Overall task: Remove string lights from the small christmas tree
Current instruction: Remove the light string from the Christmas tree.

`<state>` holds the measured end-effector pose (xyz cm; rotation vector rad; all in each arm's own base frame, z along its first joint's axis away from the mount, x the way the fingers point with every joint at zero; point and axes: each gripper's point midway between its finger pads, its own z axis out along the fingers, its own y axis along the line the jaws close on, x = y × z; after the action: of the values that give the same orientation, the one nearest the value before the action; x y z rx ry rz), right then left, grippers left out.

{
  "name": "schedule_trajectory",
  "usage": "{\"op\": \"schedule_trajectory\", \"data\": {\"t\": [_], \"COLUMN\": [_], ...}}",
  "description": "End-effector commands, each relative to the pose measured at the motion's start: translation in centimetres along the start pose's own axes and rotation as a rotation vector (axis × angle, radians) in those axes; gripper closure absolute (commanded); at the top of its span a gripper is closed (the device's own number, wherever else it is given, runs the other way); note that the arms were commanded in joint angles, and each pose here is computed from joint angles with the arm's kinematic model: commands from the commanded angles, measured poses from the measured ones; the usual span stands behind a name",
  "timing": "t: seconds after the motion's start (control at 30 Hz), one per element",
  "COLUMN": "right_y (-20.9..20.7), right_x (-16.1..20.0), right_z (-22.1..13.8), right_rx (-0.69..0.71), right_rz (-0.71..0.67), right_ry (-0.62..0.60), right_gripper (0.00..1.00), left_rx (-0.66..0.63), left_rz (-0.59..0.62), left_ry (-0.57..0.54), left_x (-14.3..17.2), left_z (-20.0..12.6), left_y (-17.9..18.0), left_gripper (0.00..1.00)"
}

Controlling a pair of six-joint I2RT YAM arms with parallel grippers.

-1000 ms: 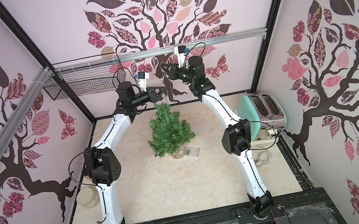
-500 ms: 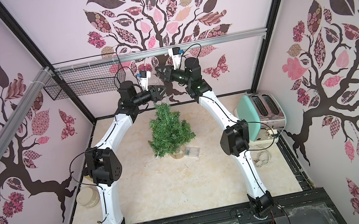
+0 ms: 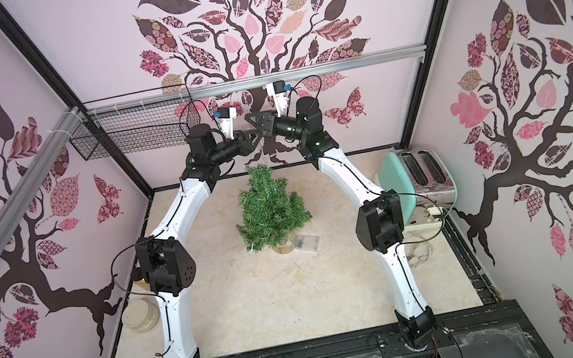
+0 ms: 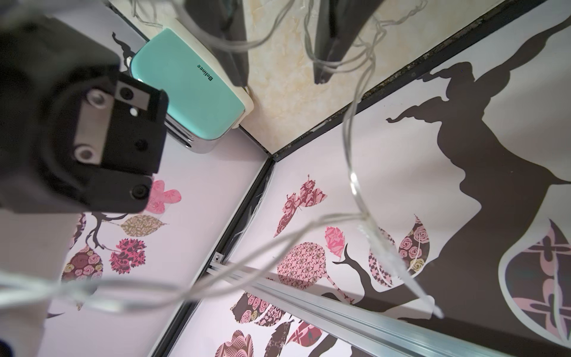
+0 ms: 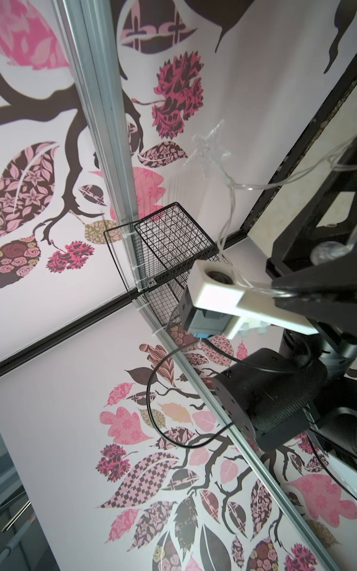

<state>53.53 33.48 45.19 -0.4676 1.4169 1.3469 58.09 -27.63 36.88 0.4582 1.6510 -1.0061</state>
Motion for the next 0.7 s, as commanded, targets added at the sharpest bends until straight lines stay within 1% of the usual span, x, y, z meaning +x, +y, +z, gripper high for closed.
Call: {"op": "schedule_trajectory", "data": {"t": [0.0, 0.07, 0.13, 0.17, 0.2, 0.37, 0.4, 0.43, 0.47, 0.5, 0.53, 0.6, 0.67], "right_y": [4.7, 4.7, 4.9, 5.1, 5.1, 5.0, 4.8, 4.8, 4.8, 4.4, 4.1, 3.6, 3.2], "right_x": [-2.7, -2.6, -2.7, -2.7, -2.7, -2.6, -2.6, -2.7, -3.0, -3.0, -3.2, -4.1, -5.0], "right_z": [-0.6, -0.7, -1.0, -1.0, -1.1, -1.4, -1.6, -1.7, -1.9, -2.2, -2.6, -3.6, -5.0], "right_rx": [-0.111, -0.108, -0.107, -0.108, -0.107, -0.086, -0.075, -0.068, -0.062, -0.047, -0.033, -0.010, -0.002], "right_rz": [-0.049, -0.048, -0.053, -0.053, -0.053, -0.037, -0.031, -0.028, -0.028, -0.017, -0.009, 0.005, 0.030], "right_ry": [-0.044, -0.045, -0.048, -0.048, -0.048, -0.050, -0.051, -0.052, -0.057, -0.064, -0.077, -0.115, -0.152], "right_gripper": [1.00, 1.00, 1.00, 1.00, 1.00, 0.99, 0.86, 0.69, 0.55, 0.43, 0.37, 0.31, 0.27], "left_rx": [-0.028, -0.036, -0.044, -0.046, -0.051, -0.073, -0.084, -0.101, -0.124, -0.145, -0.157, -0.188, -0.213], "left_rz": [0.010, 0.010, 0.009, 0.011, 0.008, 0.004, 0.006, 0.009, 0.009, 0.006, 0.002, -0.010, -0.019], "left_ry": [-0.013, -0.020, -0.025, -0.030, -0.036, -0.072, -0.083, -0.092, -0.101, -0.107, -0.113, -0.125, -0.139], "left_x": [-0.2, -0.4, -0.6, -0.7, -0.9, -1.9, -2.1, -2.4, -2.6, -2.8, -3.0, -3.6, -4.1], "left_z": [0.3, 0.2, 0.0, -0.1, -0.2, -1.2, -1.6, -2.0, -2.3, -2.7, -3.0, -3.8, -4.6], "left_y": [1.0, 1.2, 1.3, 1.2, 1.3, 1.1, 1.1, 1.2, 1.4, 1.8, 2.1, 2.8, 3.4], "left_gripper": [0.74, 0.86, 0.95, 0.98, 1.00, 1.00, 1.00, 1.00, 1.00, 1.00, 1.00, 1.00, 1.00]}}
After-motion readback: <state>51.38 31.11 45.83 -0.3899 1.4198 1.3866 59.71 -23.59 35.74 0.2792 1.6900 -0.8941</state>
